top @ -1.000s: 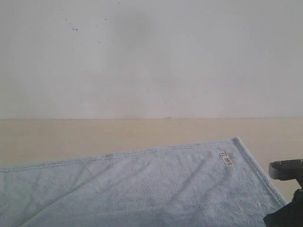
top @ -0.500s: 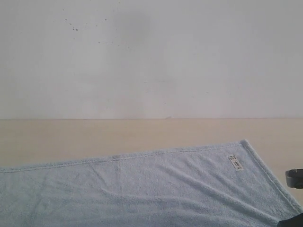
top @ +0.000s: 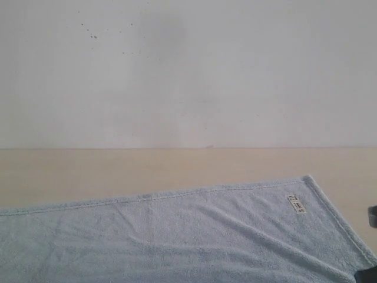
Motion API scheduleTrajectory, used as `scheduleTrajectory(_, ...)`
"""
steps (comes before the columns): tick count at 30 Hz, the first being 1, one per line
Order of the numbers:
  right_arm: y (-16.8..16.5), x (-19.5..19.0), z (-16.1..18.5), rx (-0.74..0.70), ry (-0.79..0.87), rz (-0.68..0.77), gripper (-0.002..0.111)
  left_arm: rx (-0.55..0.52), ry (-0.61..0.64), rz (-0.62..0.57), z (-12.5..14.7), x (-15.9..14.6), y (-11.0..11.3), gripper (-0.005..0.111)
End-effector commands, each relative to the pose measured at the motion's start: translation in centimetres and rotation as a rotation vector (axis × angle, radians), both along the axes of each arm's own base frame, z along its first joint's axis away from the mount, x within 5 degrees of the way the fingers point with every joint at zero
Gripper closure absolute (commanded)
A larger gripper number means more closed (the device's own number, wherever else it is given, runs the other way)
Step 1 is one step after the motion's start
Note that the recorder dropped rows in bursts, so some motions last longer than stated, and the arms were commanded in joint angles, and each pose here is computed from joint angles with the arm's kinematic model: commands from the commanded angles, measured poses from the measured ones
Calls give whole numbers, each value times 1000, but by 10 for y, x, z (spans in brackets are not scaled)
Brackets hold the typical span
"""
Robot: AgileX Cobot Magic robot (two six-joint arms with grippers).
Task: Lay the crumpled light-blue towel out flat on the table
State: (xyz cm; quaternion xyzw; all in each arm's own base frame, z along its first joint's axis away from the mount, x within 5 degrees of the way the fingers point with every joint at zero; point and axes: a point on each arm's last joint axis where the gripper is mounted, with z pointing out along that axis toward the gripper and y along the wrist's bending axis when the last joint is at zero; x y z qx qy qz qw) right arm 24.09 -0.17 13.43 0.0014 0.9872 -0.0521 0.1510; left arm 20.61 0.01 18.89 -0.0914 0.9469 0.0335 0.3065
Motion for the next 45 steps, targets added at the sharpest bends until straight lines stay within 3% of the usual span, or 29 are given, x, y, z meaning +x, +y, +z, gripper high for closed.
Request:
scheduleTrajectory(1,1,17,34,-3,-191,61,108,-22,-30,0,3,2,-1,103)
scheduleTrajectory(11,3,102,60,-13,-239,75,108,-40,-46,2,4,3,-2,103)
scheduleTrajectory(17,14,164,48,72,-203,132,108,-55,-85,-17,6,6,-5,103)
scheduleTrajectory(24,17,225,37,67,-192,186,108,-73,-128,-36,8,9,-7,103)
scheduleTrajectory(38,25,259,-15,129,-135,246,108,-94,-199,-79,13,14,-11,103)
scheduleTrajectory(45,23,266,-20,105,-189,248,108,-89,-199,-85,13,14,-11,103)
